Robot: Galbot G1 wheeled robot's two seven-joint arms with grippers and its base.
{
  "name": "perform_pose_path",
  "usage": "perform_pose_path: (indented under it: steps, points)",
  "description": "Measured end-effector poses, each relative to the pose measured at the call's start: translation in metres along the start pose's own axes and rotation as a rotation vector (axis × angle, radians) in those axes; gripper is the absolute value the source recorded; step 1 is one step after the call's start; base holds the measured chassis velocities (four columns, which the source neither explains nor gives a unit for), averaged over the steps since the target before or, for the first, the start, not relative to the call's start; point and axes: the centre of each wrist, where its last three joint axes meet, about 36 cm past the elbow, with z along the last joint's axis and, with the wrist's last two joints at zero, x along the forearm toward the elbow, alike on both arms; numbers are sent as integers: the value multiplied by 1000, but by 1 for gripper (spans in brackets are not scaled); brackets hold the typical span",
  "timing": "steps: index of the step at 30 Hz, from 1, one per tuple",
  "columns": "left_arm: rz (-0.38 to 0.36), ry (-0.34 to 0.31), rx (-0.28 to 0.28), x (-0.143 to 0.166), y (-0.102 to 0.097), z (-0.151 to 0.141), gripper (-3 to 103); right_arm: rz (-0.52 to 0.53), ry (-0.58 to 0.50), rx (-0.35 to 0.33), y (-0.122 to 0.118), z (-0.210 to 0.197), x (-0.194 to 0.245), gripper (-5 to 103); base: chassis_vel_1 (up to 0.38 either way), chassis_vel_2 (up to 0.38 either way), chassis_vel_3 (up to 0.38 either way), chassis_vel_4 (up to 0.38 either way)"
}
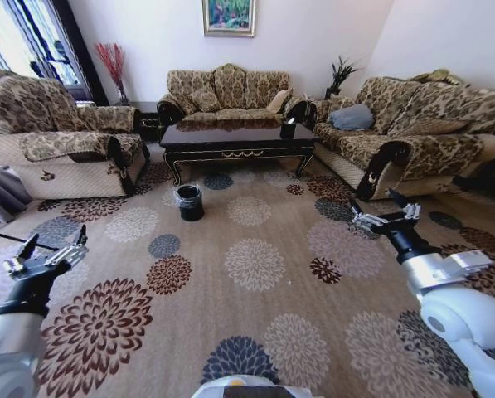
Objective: Move to the front of the table and pick up the trash from the floor, then place it into the trash bin.
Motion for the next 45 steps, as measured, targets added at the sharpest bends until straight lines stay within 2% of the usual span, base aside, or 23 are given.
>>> perform_pose_path:
  steps: [45]
  points:
    - [-12,-4,7,3,3,0,100,-8,-24,8,1,4,2,100,0,0,0,0]
